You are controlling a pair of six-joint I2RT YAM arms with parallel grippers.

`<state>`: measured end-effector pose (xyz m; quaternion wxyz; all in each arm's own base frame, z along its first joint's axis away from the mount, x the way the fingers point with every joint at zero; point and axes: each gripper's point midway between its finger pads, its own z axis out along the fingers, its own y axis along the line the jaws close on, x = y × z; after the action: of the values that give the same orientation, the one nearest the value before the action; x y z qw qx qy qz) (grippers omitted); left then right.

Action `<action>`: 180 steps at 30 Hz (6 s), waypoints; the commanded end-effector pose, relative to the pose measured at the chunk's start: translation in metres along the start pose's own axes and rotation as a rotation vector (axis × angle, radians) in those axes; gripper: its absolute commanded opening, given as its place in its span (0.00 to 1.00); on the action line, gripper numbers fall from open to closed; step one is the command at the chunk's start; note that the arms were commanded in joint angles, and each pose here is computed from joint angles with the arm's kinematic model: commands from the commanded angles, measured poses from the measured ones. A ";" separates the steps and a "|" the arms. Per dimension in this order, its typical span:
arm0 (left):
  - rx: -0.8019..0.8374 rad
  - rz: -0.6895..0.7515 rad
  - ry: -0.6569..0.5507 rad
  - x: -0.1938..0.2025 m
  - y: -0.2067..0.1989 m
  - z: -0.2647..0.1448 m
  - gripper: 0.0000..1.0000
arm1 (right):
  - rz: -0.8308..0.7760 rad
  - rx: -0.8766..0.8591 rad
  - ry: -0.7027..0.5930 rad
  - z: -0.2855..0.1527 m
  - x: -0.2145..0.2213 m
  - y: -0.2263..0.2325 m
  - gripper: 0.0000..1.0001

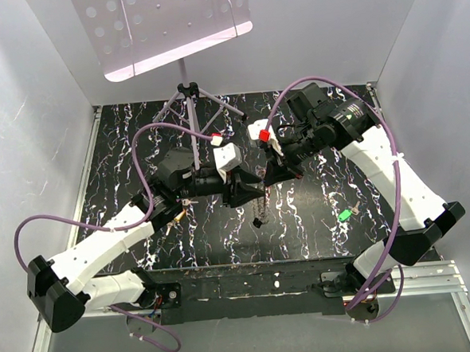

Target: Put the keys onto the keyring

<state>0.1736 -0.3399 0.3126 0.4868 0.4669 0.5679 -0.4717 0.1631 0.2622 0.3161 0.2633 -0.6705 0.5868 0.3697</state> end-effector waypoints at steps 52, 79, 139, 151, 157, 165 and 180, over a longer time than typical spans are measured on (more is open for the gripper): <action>-0.008 -0.010 -0.496 -0.068 -0.022 -0.033 0.00 | 0.055 -0.162 -0.392 -0.046 -0.045 0.051 0.41; 0.009 -0.043 -0.543 -0.073 -0.020 -0.028 0.00 | 0.038 -0.146 -0.447 -0.038 -0.060 0.026 0.40; 0.068 0.130 0.052 -0.031 -0.011 -0.004 0.62 | 0.000 -0.061 -0.079 -0.020 -0.006 0.032 0.01; 0.031 0.157 -0.030 -0.041 -0.010 -0.007 0.45 | 0.012 -0.073 -0.082 -0.018 -0.006 0.031 0.01; 0.047 0.143 -0.025 -0.038 -0.010 -0.003 0.39 | 0.017 -0.081 -0.092 -0.017 -0.009 0.030 0.01; 0.067 0.126 -0.014 -0.033 -0.011 0.003 0.34 | 0.017 -0.086 -0.098 -0.017 -0.011 0.031 0.01; 0.071 0.117 0.007 -0.025 -0.010 0.007 0.20 | 0.020 -0.089 -0.101 -0.017 -0.012 0.031 0.01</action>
<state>0.1700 -0.3495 0.3381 0.4956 0.5133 0.5297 -0.4587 0.1579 0.2570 0.3252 0.2797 -0.6616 0.5649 0.4062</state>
